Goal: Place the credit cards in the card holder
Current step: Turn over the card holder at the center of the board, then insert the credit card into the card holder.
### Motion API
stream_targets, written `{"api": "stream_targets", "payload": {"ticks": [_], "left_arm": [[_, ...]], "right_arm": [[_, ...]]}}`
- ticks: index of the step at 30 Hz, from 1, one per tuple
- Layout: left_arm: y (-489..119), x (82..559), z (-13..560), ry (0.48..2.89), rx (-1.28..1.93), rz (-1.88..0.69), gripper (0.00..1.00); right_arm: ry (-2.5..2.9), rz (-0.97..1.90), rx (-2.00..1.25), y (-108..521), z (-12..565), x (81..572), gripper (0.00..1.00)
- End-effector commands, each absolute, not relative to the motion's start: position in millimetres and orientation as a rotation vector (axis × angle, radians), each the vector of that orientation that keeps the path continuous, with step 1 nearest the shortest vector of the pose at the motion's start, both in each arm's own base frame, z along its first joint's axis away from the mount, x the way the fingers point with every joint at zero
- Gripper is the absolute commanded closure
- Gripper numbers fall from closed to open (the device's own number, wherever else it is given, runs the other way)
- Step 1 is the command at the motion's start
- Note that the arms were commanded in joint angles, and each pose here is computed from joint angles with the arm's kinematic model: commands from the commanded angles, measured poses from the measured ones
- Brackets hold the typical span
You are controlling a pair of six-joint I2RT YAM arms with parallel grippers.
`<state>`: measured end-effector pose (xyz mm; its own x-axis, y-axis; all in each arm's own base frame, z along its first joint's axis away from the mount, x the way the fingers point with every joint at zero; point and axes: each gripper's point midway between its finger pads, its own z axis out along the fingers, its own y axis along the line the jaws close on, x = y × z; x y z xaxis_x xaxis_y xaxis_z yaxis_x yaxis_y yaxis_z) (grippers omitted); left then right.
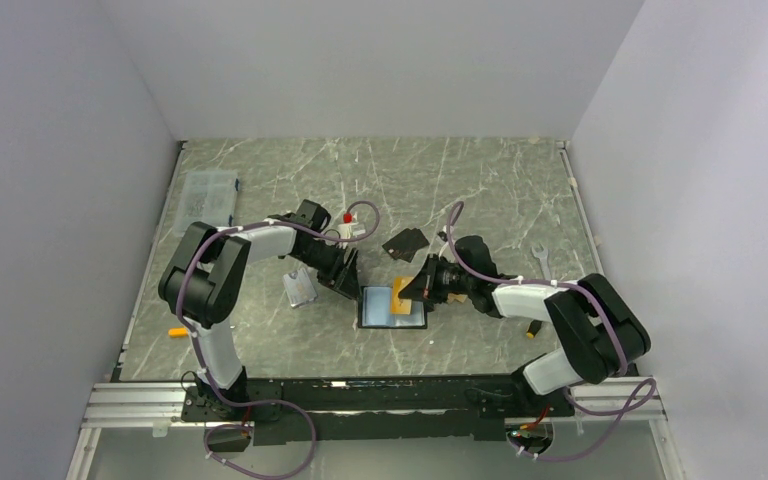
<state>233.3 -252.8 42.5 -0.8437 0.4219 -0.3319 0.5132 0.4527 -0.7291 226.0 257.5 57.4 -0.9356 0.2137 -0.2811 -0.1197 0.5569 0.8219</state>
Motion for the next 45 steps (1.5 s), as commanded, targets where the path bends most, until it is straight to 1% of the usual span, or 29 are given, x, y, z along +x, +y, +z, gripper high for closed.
{"api": "stream_targets", "payload": {"ticks": [1, 11, 17, 26, 41, 45], "left_arm": [[-254.2, 236.7, 44.9, 2.552, 0.852, -1.370, 0.41], [-246.0, 244.7, 23.1, 2.626, 0.859, -1.181, 0.43], [-252.5, 238.3, 13.9, 2.638, 0.936, -1.128, 0.43], [-250.6, 228.1, 4.5, 2.680, 0.940, -1.133, 0.43], [-252.3, 219.2, 3.0, 2.706, 0.956, -1.130, 0.45], [-251.3, 219.8, 4.2, 2.712, 0.954, -1.116, 0.46]], "right_arm": [[2.384, 1.325, 0.013, 261.7, 65.2, 236.2, 1.00], [2.420, 1.272, 0.032, 252.6, 47.6, 240.1, 1.00], [2.411, 1.337, 0.045, 257.3, 42.9, 237.6, 1.00], [2.394, 1.471, 0.075, 262.9, 34.9, 223.1, 1.00], [2.425, 1.461, 0.093, 264.5, 26.6, 218.2, 1.00], [2.387, 1.479, 0.083, 265.3, 32.7, 218.9, 1.00]]}}
